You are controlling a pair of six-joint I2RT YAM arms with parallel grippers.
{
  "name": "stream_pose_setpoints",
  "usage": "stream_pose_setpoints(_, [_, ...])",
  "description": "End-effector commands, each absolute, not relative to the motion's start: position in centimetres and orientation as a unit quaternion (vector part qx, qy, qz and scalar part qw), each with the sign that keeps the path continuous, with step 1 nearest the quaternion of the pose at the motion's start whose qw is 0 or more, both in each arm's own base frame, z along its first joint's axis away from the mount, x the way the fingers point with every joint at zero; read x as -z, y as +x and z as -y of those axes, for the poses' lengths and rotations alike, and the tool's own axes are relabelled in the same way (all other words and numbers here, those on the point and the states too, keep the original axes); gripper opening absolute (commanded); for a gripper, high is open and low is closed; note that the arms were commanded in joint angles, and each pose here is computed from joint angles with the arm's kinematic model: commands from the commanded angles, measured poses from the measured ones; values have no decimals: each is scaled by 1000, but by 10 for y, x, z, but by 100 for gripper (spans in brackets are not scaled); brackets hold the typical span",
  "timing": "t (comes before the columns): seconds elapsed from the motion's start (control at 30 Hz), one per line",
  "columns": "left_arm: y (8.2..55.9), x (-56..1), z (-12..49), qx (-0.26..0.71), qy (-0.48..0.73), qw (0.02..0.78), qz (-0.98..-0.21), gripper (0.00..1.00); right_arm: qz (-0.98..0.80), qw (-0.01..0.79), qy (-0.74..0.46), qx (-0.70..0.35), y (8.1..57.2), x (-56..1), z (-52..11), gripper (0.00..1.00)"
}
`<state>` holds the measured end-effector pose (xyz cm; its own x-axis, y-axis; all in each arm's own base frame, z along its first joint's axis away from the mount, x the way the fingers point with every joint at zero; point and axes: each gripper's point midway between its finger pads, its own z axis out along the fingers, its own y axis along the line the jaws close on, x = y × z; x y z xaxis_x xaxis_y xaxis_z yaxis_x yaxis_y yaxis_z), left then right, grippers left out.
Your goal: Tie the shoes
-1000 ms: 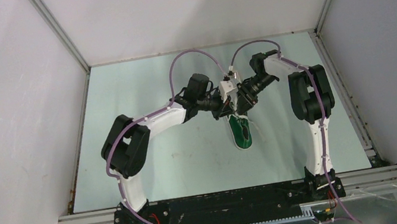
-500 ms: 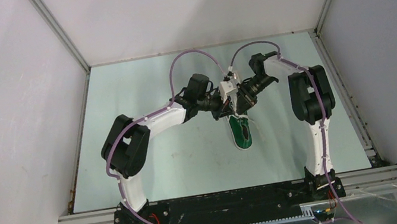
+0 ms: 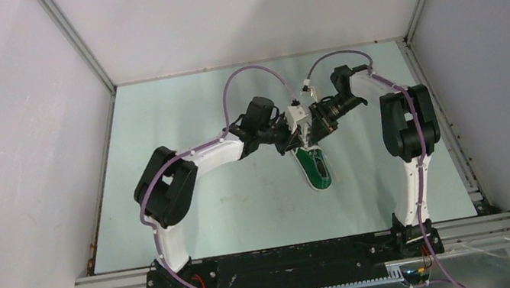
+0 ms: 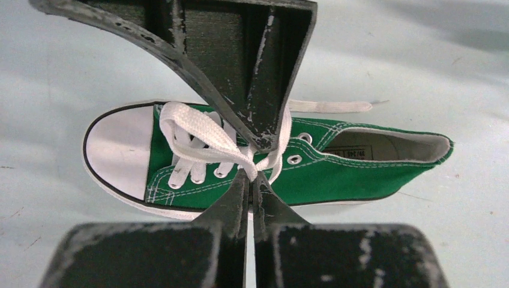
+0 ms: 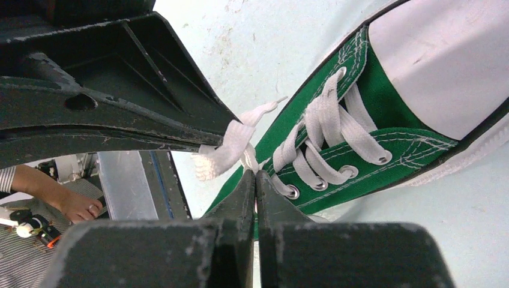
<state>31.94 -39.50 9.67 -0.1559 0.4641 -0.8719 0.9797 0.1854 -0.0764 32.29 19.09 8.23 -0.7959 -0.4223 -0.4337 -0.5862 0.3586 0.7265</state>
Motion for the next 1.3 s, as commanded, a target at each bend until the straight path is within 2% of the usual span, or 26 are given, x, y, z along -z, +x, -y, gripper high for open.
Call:
stream_pose_setpoints(0.0, [333,-102,400,329,510,394,-690,0,-810,110,-302,-491,325,-103,-190,1])
stream_pose_setpoints(0.37, [335,-93,408,310,512,414,-686,0,-805,91,-248,-531,319,-106,-190,1])
stream_pose_setpoints(0.77, [313,-97,404,344,516,409,-669,0,-814,71,-212,-536,322,-96,-192,1])
stream_pose_setpoints(0.83, [317,-99,400,340,508,415,-674,7,-814,70,-212,-536,321,-96,-192,1])
stream_pose_setpoints(0.87, [320,-99,399,340,504,417,-676,15,-815,70,-212,-535,321,-95,-192,1])
stream_pose_setpoints(0.9, [319,-100,400,347,501,414,-676,19,-815,69,-212,-535,321,-95,-192,1])
stream_pose_setpoints(0.93, [320,-99,399,351,497,411,-679,28,-815,70,-213,-534,321,-96,-192,1])
stream_pose_setpoints(1.0, [316,-98,401,373,496,396,-676,38,-816,70,-215,-532,321,-95,-192,1])
stream_pose_setpoints(1.13, [311,-98,408,411,498,360,-673,46,-816,69,-216,-533,320,-95,-192,1])
stream_pose_setpoints(1.27, [307,-98,414,452,492,327,-669,47,-815,68,-217,-532,320,-95,-191,1])
